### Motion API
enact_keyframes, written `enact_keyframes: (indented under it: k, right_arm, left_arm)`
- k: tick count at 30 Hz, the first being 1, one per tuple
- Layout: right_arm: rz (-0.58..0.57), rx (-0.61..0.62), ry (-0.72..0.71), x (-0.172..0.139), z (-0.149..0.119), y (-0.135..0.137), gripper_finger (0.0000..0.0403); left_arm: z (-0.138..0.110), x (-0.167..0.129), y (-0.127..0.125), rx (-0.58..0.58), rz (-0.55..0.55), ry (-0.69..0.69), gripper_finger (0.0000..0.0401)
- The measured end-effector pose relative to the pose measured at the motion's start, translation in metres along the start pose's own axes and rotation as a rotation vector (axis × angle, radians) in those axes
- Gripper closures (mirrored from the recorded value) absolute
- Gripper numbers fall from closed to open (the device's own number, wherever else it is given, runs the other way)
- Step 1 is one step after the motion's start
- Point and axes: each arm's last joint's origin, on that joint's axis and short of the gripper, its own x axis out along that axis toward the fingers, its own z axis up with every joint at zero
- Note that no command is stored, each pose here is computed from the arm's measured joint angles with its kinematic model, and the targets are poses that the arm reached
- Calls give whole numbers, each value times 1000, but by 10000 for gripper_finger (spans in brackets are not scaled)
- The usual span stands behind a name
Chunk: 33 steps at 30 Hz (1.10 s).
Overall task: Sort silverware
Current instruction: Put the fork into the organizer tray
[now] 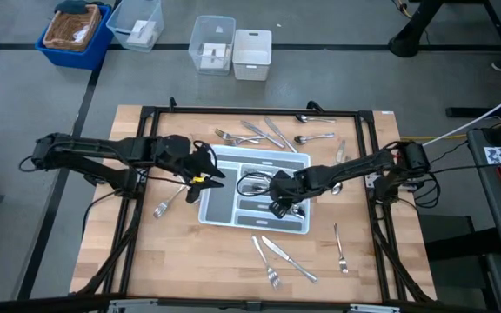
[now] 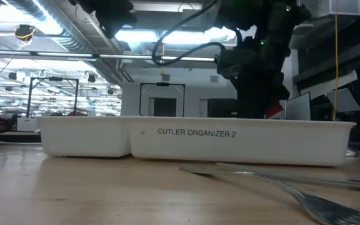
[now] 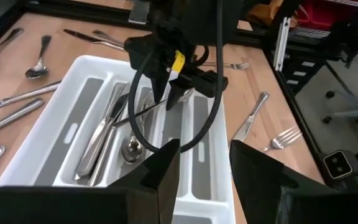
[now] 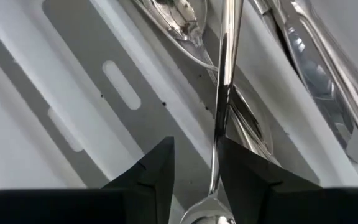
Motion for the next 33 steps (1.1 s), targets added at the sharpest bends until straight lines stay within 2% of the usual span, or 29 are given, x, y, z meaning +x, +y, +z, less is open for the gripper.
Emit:
enact_keyframes:
  k: [9, 18, 21, 27, 33]
  right_arm:
    - [-3, -6, 6, 6, 5, -3, 284]
    - [19, -36, 17, 7, 6, -3, 395]
    - [22, -70, 19, 7, 6, -3, 390]
    - [57, -228, -18, 7, 9, 1, 398]
    - [59, -255, -28, 6, 10, 2, 382]
  left_arm:
    - [-1, 0, 0, -2, 3, 13, 270]
    - [-1, 0, 0, -1, 3, 11, 270]
    - [-1, 0, 0, -1, 3, 11, 270]
    - [-1, 0, 0, -1, 3, 11, 270]
    - [-1, 0, 0, -4, 3, 11, 270]
